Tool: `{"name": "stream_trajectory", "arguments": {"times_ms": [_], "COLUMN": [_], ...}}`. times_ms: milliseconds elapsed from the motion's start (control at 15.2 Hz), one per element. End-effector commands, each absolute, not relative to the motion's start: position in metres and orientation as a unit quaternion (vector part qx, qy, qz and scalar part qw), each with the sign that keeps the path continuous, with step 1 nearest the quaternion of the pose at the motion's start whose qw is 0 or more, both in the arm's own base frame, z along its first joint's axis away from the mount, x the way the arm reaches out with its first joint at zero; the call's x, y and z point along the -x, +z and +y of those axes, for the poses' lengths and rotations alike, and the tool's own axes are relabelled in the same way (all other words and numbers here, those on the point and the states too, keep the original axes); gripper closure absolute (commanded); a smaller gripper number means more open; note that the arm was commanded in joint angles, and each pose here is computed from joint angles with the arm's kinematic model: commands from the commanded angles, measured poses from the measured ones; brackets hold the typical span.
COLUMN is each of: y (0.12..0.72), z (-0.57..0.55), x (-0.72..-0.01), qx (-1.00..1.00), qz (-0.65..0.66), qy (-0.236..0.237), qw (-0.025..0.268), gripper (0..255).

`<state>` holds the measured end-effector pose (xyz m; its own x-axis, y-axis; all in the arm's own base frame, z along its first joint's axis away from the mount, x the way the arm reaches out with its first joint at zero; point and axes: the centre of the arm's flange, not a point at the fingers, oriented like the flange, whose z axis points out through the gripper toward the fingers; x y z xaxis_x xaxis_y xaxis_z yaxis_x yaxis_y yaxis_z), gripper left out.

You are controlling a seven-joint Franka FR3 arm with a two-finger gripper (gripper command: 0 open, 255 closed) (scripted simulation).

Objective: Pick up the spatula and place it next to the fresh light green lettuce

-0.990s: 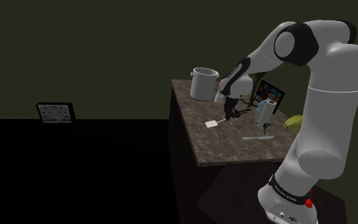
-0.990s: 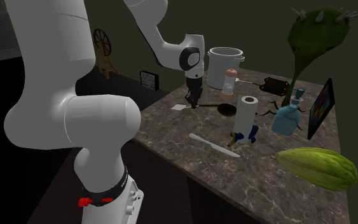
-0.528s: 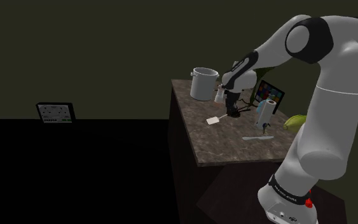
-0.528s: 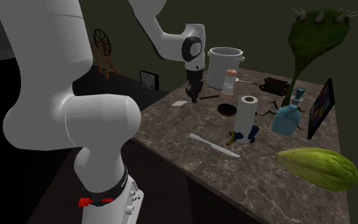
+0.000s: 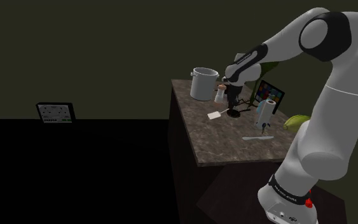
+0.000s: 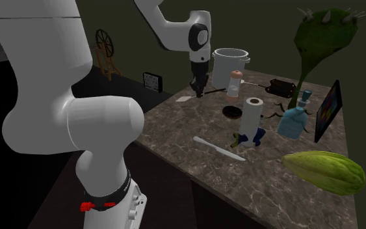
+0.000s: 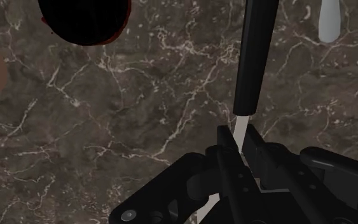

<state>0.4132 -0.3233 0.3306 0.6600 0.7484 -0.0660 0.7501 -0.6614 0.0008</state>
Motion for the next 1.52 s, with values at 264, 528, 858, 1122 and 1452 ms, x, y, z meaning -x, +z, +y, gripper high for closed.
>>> {"name": "stream_trajectory", "arguments": {"times_ms": [264, 528, 858, 1122, 1452], "y": [0.362, 0.383, 0.39, 0.39, 0.391], "z": [-0.322, -0.322, -0.329, -0.337, -0.348], "x": [-0.413, -0.413, -0.374, -0.322, -0.256], "qx": [-0.911, -0.911, -0.911, -0.911, -0.911], "qz": [0.411, 0.411, 0.411, 0.411, 0.411], "qy": [-0.03, -0.03, -0.03, -0.03, -0.03], "qw": [0.014, 0.014, 0.014, 0.014, 0.014], "gripper": [255, 255, 255, 255, 255]}}
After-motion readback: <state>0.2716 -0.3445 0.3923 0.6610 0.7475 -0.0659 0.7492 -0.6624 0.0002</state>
